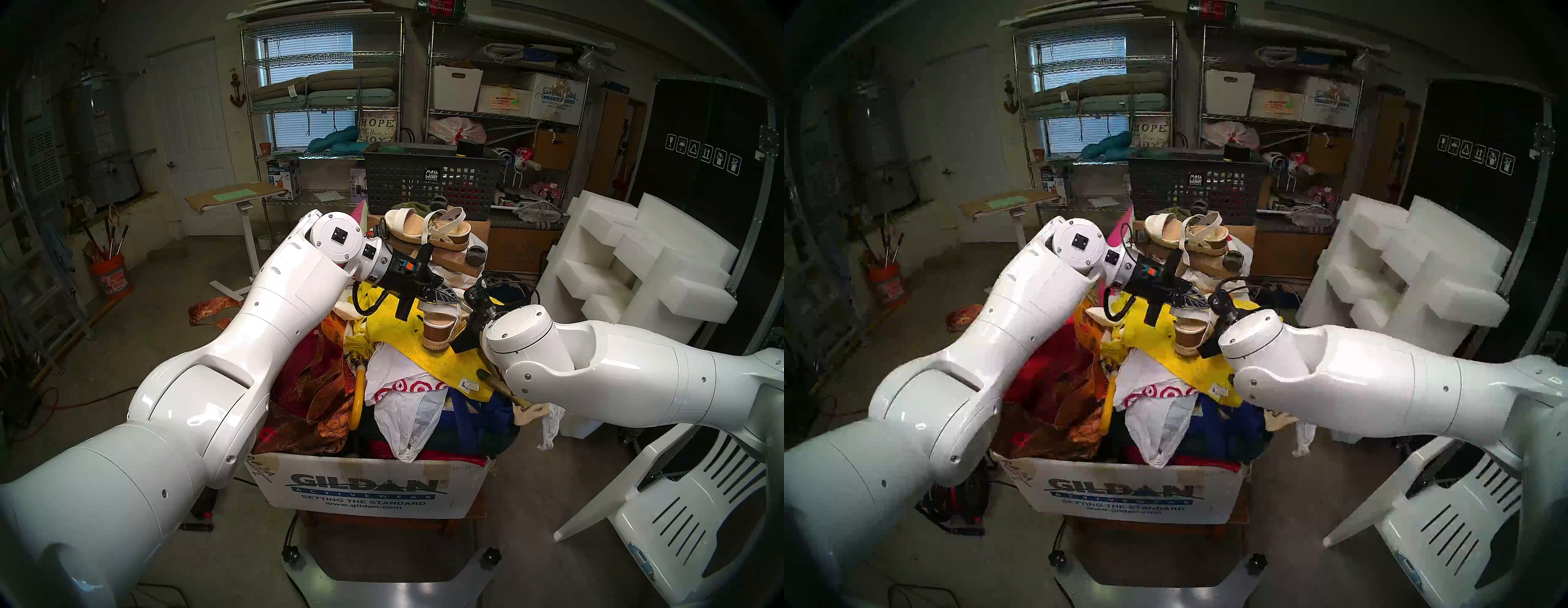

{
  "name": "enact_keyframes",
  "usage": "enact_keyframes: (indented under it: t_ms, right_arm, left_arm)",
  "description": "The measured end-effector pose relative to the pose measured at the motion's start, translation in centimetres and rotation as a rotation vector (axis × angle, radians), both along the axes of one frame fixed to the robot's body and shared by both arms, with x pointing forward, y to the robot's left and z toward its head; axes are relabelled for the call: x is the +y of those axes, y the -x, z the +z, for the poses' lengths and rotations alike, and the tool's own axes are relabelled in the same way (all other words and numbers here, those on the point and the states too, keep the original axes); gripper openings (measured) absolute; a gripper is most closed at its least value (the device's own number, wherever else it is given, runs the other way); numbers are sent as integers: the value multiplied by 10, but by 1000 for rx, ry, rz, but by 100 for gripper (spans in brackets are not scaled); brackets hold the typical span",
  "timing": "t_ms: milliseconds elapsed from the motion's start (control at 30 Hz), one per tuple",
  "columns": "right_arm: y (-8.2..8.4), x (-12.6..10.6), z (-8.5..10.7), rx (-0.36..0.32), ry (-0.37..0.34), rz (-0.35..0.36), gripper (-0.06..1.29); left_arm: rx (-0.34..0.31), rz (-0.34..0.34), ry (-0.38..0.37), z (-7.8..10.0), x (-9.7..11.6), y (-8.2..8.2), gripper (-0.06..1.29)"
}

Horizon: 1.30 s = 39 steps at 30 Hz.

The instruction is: Unbuckle a shoe

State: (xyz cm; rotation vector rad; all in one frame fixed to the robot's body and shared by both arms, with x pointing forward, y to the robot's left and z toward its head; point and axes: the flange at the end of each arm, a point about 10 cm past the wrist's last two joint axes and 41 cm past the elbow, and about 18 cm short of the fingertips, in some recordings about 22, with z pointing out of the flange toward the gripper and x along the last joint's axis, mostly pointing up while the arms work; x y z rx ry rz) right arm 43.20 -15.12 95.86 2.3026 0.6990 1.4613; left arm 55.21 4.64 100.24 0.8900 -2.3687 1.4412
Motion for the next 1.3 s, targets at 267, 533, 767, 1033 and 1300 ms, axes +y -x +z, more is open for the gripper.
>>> enact_keyframes:
  t_ms: [267,533,767,1033,1300]
  right_arm:
    - [0,3,1,-1,3,16,-3]
    - [2,6,1,-8,-2,20,-3]
    - [5,8,2,-13,-3,21,-3]
    - [9,7,2,-16,-4,20,-3]
    - [13,5,2,-18,-5,18,-3]
  left_arm:
    - [-19,26,-7,-4,5,-10,-2]
    - [-46,25,-10,2,7,-14,10]
    - [-63,15,-5,7,6,-15,34]
    - [-77,8,-42,5,4,-14,34]
    - [-93,16,-57,4,3,-16,34]
